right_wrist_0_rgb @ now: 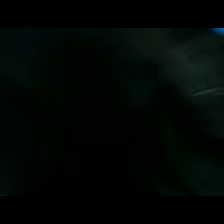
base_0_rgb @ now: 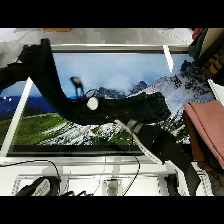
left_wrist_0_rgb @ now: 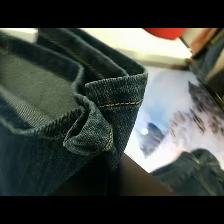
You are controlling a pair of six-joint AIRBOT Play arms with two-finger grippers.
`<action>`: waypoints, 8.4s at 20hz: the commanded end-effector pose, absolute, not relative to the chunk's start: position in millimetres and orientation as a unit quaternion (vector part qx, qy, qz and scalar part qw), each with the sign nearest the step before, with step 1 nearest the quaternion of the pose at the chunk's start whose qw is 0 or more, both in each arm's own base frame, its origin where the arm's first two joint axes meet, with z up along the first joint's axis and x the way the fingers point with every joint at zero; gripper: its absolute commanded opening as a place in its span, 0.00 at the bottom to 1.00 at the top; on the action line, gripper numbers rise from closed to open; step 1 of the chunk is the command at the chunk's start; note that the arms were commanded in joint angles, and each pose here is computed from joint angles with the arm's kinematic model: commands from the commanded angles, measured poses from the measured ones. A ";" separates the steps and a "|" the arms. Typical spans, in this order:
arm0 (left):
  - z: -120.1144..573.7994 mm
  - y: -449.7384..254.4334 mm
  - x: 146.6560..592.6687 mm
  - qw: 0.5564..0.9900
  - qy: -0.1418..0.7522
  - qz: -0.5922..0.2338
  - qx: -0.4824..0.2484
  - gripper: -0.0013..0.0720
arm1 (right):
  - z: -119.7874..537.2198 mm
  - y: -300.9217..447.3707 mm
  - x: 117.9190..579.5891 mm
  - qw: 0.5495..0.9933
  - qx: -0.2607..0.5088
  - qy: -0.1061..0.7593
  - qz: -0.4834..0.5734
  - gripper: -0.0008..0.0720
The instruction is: Fold the clothes and pants, and hang the long-sleeved shirts on hangers.
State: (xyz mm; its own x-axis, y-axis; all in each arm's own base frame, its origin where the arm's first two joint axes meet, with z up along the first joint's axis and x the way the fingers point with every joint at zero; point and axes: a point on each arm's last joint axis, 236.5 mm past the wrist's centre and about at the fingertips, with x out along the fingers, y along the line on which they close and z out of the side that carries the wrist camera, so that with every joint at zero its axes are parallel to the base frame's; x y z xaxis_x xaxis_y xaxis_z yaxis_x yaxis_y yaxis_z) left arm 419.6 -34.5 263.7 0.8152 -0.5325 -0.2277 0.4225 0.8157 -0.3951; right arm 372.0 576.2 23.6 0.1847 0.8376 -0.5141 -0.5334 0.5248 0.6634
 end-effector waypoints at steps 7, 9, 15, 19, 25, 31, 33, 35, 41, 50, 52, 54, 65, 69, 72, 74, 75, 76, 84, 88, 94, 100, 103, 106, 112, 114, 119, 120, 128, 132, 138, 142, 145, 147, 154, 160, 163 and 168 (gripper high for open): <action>197.1 -72.7 422.1 0.903 0.251 -0.285 -0.202 0.04 | 28.0 479.4 457.8 0.803 0.098 0.436 0.395 0.03; 166.0 -105.6 412.6 0.878 0.291 -0.312 -0.218 0.04 | 47.8 425.2 499.8 0.821 0.121 0.428 0.359 0.03; 108.6 -204.2 354.7 0.784 0.404 -0.411 -0.230 0.97 | 97.2 273.8 542.1 0.834 0.150 0.449 0.282 0.03; 108.4 -167.0 360.0 0.809 0.400 -0.377 -0.208 0.97 | 105.1 197.2 530.0 0.821 0.145 0.494 0.246 0.03; 22.0 -1.8 353.3 0.831 0.512 -0.141 -0.164 0.96 | 67.7 132.3 477.6 0.756 0.056 0.592 0.273 0.03; -53.0 34.7 342.7 0.783 0.563 -0.086 -0.252 0.96 | 58.5 147.5 482.4 0.760 0.056 0.585 0.277 0.03; -67.6 23.9 355.2 0.774 0.556 -0.101 -0.284 0.96 | 60.2 158.5 486.6 0.767 0.052 0.574 0.282 0.03; -77.6 1.3 370.0 0.764 0.542 -0.136 -0.322 0.93 | 62.2 172.5 490.5 0.775 0.047 0.561 0.288 0.03; -104.7 -40.0 385.6 0.759 0.552 -0.157 -0.307 0.41 | 69.7 236.1 488.3 0.787 0.018 0.522 0.328 0.03; 66.6 -62.7 389.9 0.799 0.501 -0.288 -0.167 0.04 | 5.9 330.4 460.3 0.747 0.036 0.558 0.360 0.03; 118.4 -67.5 378.5 0.821 0.467 -0.293 -0.145 0.04 | -16.5 371.7 443.1 0.735 0.055 0.563 0.375 0.03; 156.8 -70.2 366.4 0.847 0.429 -0.287 -0.128 0.04 | -33.6 425.6 420.0 0.718 0.113 0.577 0.373 0.03; 182.5 -104.7 357.8 0.858 0.392 -0.317 -0.096 0.04 | -71.5 436.8 362.1 0.694 0.014 0.633 0.341 0.03; 164.0 -187.7 367.3 0.821 0.404 -0.386 -0.118 0.04 | -39.8 294.9 419.4 0.709 -0.017 0.664 0.236 0.03; 155.7 -278.2 393.6 0.815 0.364 -0.417 -0.174 0.04 | 5.0 214.4 452.1 0.737 0.032 0.649 0.184 0.03; 134.8 -333.0 408.2 0.823 0.344 -0.406 -0.197 0.20 | 30.1 170.6 464.4 0.755 0.060 0.635 0.155 0.03; 124.0 -356.8 408.6 0.823 0.342 -0.403 -0.208 0.66 | 39.8 152.2 469.6 0.763 0.070 0.626 0.144 0.03; 113.6 -378.6 404.7 0.821 0.342 -0.402 -0.216 0.96 | 47.9 133.2 474.1 0.772 0.068 0.616 0.141 0.03; 96.6 -358.0 396.9 0.829 0.347 -0.426 -0.099 0.98 | 60.7 72.2 472.4 0.770 0.074 0.550 0.316 0.03; 89.5 -326.7 407.2 0.823 0.373 -0.414 -0.110 0.98 | 31.9 90.6 479.6 0.765 0.182 0.529 0.319 0.71; 83.3 -313.5 414.3 0.830 0.375 -0.402 -0.092 0.98 | -82.1 129.6 447.0 0.690 0.230 0.630 0.271 0.83; 75.4 -310.1 415.7 0.832 0.379 -0.398 -0.075 0.98 | -89.7 214.8 431.3 0.625 0.298 0.635 0.342 0.89; 71.5 -310.4 416.1 0.830 0.383 -0.398 -0.075 0.98 | -72.1 248.1 411.1 0.611 0.252 0.615 0.430 0.91; 69.8 -310.4 416.4 0.830 0.384 -0.397 -0.075 0.98 | -63.3 260.7 409.2 0.613 0.223 0.606 0.455 0.90; 55.4 -297.4 417.0 0.834 0.391 -0.390 -0.016 0.97 | -30.0 239.8 399.5 0.580 0.201 0.611 0.500 0.85; 55.5 -297.5 417.0 0.834 0.391 -0.390 -0.016 0.97 | -28.2 240.8 392.8 0.569 0.198 0.617 0.506 0.94; 55.5 -297.5 417.0 0.834 0.391 -0.390 -0.016 0.97 | -54.7 261.8 398.4 0.600 0.161 0.636 0.459 0.97; 55.5 -297.2 417.3 0.834 0.390 -0.389 -0.016 0.97 | -65.2 267.8 403.0 0.617 0.144 0.636 0.441 0.97; 60.6 -235.7 449.8 0.863 0.380 -0.333 -0.004 0.97 | -96.2 331.0 424.4 0.711 0.051 0.586 0.386 0.03; 117.3 -176.3 463.1 0.902 0.325 -0.283 0.004 0.93 | -65.6 306.6 438.6 0.707 0.079 0.597 0.371 0.03; 238.8 -88.6 427.1 0.951 0.199 -0.181 0.155 0.62 | 62.9 157.8 482.5 0.768 0.172 0.557 0.266 0.03; 304.2 -63.0 384.9 0.959 0.126 -0.132 0.219 0.28 | 152.6 16.1 463.9 0.830 0.225 0.494 0.132 0.03; 334.0 -60.6 359.8 0.964 0.088 -0.124 0.220 0.28 | 203.5 -86.6 422.4 0.862 0.257 0.437 -0.005 0.03; 344.1 -59.7 350.3 0.965 0.074 -0.121 0.220 0.28 | 230.8 -147.2 382.1 0.871 0.271 0.398 -0.102 0.03; 346.9 -59.5 347.6 0.965 0.070 -0.120 0.220 0.28 | 197.7 -262.0 174.5 0.703 0.293 0.506 -0.405 0.03; 346.9 -59.5 347.6 0.966 0.070 -0.120 0.220 0.28 | 186.4 -263.6 193.9 0.707 0.367 0.458 -0.394 0.96; 346.9 -59.5 347.6 0.966 0.070 -0.120 0.220 0.28 | 191.1 -255.8 213.4 0.731 0.377 0.443 -0.357 0.91; 346.9 -59.5 347.6 0.965 0.070 -0.120 0.220 0.28 | 199.6 -189.9 273.4 0.780 0.355 0.465 -0.220 0.28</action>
